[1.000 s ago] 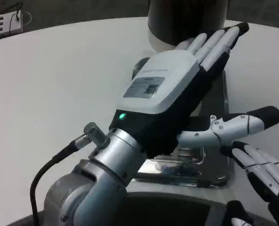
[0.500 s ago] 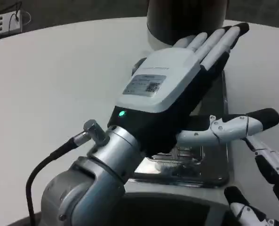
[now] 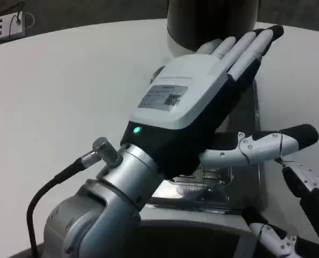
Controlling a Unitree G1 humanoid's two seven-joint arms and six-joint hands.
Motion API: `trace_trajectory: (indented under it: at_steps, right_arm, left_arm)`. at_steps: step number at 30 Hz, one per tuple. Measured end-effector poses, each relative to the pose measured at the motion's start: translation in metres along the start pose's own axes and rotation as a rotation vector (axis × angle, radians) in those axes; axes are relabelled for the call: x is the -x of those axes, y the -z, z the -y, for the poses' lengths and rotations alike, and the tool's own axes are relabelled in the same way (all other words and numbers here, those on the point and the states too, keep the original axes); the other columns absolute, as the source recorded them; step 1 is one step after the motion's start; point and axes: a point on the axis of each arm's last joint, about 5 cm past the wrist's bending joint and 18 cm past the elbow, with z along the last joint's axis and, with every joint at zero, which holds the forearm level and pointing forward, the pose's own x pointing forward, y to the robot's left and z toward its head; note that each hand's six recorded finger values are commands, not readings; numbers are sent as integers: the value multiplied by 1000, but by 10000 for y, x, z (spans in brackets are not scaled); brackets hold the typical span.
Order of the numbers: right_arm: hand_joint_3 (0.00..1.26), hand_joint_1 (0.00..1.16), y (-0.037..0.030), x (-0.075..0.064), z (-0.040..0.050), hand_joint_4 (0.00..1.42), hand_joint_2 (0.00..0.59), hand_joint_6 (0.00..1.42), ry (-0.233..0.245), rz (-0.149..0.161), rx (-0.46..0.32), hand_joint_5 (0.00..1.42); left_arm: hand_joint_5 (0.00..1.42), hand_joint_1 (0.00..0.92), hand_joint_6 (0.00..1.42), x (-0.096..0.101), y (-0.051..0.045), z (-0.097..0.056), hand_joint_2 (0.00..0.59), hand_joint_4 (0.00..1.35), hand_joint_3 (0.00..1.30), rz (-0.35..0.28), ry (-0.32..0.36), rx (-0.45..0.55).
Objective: Grasp the cup under the faucet to collect the drink, then remove the cup.
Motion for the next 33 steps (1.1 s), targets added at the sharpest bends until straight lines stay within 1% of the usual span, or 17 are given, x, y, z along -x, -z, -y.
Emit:
trace_trajectory:
  at_steps: [3, 8, 12, 14, 16, 20, 22, 24, 28, 31, 32, 33]
  right_arm:
    - [35, 377, 6, -36, -15, 65, 335, 196, 0, 1, -5, 99]
    - [26, 378, 17, -76, -57, 55, 333, 184, -15, 4, -2, 98]
    - [25, 376, 16, -119, -59, 53, 330, 182, -3, 10, -3, 98]
    - [25, 375, 22, -141, -58, 53, 329, 182, 6, 8, -3, 98]
    - [25, 374, 27, -155, -58, 53, 328, 182, 9, 6, -4, 98]
    - [23, 373, 51, -165, -70, 52, 328, 182, 5, -10, -6, 98]
    - [20, 372, 52, -167, -69, 51, 327, 181, 5, -9, -6, 97]
    - [18, 372, 53, -172, -66, 48, 327, 181, 6, -8, -6, 97]
    - [16, 372, 65, -181, -67, 44, 326, 181, 5, -10, -7, 91]
    - [15, 371, 70, -192, -65, 43, 323, 181, 3, -8, -5, 89]
    - [15, 371, 70, -198, -64, 43, 323, 181, 4, -6, -6, 88]
    - [15, 371, 72, -206, -62, 43, 322, 181, 5, -3, -8, 88]
  left_arm:
    - [23, 0, 0, 9, -2, -2, 148, 0, 0, 0, -2, 1]
    - [23, 0, 0, 24, -2, -10, 148, 0, 0, -2, -8, 1]
    - [21, 0, 0, 44, -2, -11, 149, 0, 0, -6, -14, 2]
    - [18, 0, 0, 71, 1, 0, 153, 0, 0, -11, -27, 1]
    - [16, 0, 0, 101, 10, 6, 155, 0, 0, -20, -54, -11]
    - [9, 0, 0, 140, 5, 7, 157, 0, 0, -22, -89, -16]
    - [6, 0, 0, 170, -9, 25, 158, 0, 0, -10, -132, -8]
    - [0, 0, 0, 210, -21, 42, 161, 0, 0, -7, -192, 6]
    - [0, 0, 0, 298, -13, 76, 164, 0, 0, -31, -323, 39]
    - [0, 0, 0, 358, -1, 121, 168, 0, 0, -44, -400, 109]
    - [0, 0, 0, 378, 5, 137, 168, 0, 0, -55, -419, 141]
    - [0, 0, 0, 409, 15, 161, 168, 0, 0, -79, -439, 170]
